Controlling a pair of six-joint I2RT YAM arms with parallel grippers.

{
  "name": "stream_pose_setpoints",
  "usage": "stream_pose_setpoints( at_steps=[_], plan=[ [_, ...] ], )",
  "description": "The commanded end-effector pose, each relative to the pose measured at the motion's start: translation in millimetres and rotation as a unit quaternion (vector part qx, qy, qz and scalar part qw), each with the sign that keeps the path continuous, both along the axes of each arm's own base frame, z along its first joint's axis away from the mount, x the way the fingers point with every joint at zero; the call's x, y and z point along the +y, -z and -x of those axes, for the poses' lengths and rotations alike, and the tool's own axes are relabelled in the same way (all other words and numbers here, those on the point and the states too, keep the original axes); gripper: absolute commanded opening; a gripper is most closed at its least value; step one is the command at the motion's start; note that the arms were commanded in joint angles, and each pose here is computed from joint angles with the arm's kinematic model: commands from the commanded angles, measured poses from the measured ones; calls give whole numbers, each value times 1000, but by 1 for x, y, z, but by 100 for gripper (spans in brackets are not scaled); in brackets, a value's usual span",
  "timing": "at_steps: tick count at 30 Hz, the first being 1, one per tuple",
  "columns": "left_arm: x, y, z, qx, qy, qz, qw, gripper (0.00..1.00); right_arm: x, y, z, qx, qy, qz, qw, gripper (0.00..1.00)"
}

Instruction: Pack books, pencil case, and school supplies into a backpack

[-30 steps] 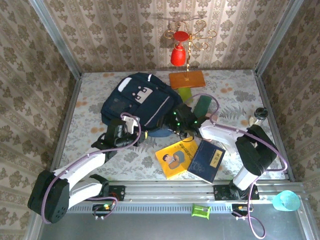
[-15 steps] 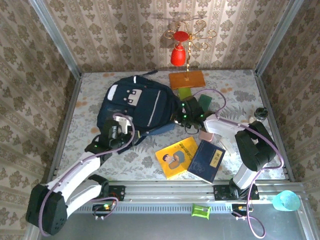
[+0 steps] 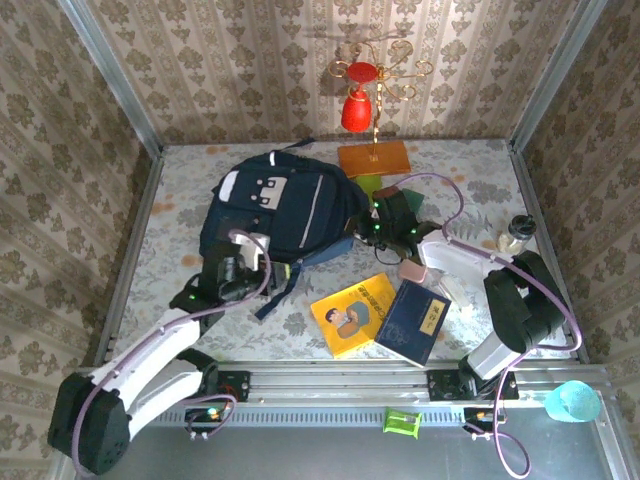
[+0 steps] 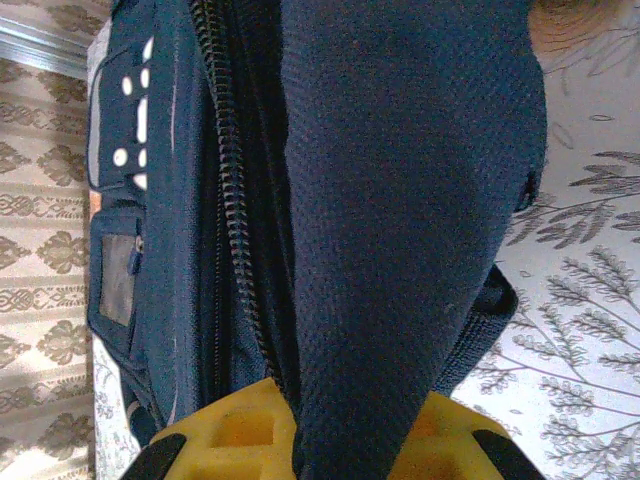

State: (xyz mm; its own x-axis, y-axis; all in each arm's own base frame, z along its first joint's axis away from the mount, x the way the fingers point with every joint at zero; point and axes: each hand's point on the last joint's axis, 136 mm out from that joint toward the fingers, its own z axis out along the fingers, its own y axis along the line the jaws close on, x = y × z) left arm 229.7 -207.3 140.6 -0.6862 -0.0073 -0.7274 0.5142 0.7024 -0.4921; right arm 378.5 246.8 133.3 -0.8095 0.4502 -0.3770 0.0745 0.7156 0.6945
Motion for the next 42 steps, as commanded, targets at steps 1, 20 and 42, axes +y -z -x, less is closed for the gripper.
stream_pose_setpoints(
  at_steps=[1,20,42],
  plan=[
    [-14,4,-1,-5,8,9,1000,43,8,-47,-19,-76,24,-42,996,0],
    [-11,36,-33,17,-57,-53,997,53,32,-75,-3,-111,26,-59,992,0],
    [27,25,-32,38,-82,-40,995,0,-7,-55,-3,-124,63,38,990,0]
  ],
)
